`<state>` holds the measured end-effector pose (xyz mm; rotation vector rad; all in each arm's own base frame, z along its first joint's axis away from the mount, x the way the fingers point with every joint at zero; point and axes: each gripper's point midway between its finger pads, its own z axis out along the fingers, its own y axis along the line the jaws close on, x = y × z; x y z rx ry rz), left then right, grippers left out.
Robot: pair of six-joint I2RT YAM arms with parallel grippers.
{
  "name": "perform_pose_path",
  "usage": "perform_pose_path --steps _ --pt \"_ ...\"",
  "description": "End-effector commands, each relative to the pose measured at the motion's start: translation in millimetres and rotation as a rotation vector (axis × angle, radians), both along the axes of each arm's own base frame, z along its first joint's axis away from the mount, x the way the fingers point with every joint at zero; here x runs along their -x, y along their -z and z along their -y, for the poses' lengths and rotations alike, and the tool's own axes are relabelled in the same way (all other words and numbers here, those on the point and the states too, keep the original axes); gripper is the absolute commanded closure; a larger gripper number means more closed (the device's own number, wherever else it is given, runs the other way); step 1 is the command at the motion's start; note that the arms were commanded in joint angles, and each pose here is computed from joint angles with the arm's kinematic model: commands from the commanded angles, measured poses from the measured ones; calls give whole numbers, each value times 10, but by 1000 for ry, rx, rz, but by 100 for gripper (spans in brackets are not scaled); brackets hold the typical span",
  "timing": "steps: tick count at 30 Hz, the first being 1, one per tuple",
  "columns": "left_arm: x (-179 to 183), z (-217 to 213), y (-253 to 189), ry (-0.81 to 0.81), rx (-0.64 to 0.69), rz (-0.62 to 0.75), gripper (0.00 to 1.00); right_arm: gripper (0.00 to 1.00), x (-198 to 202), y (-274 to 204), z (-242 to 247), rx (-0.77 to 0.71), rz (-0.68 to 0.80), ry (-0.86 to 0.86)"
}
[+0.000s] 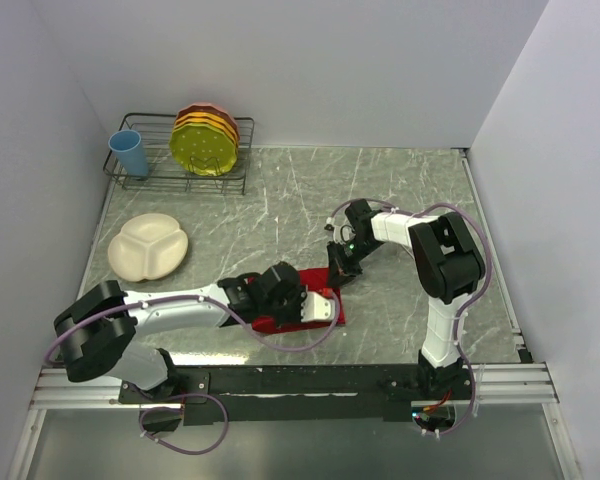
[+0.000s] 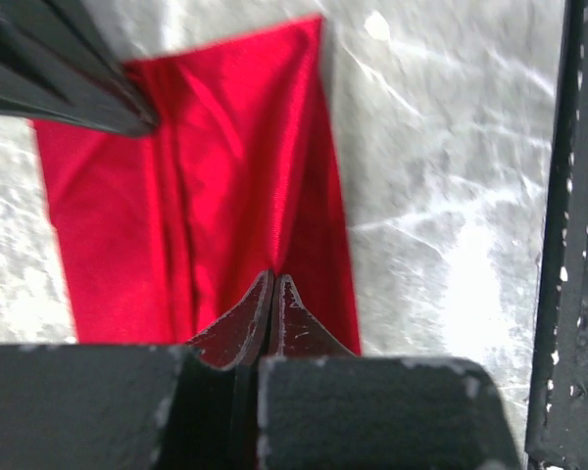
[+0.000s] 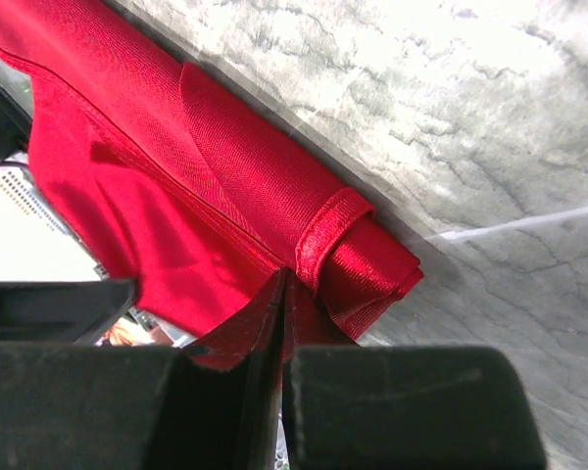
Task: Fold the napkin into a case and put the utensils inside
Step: Pick up the 2/3-rectangle-folded napkin from the center of the board.
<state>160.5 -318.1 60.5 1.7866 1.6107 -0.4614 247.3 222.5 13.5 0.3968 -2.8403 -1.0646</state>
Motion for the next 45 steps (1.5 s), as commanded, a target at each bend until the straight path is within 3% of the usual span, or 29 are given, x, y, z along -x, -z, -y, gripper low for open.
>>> perform_pose_path --steps 1,4,7,10,15,18,22,25,34,45 --pt "18 78 -137 35 25 -85 94 94 -71 391 333 205 62 -47" --pt "107 9 -41 62 -8 -104 75 94 -79 397 336 209 61 -50" --pt "203 -45 76 67 -46 -117 66 94 -86 399 343 213 59 -49" --pt "261 -74 187 68 -93 -131 61 94 -84 398 337 215 58 -52" --pt "295 -179 489 59 -216 -141 60 94 -98 398 338 217 57 -51" --pt "266 -252 639 50 -276 -136 65 94 -94 393 335 217 57 -52" --pt "275 -305 699 64 -299 -131 91 94 -102 390 350 213 73 -72" --pt "291 -273 631 83 -286 -146 99 95 -97 395 353 214 73 -76" --pt "139 -72 174 107 -144 -275 99 95 -117 375 336 210 84 -92" --pt "-525 -22 -201 28 -29 -423 99 95 -185 355 319 206 94 -104"
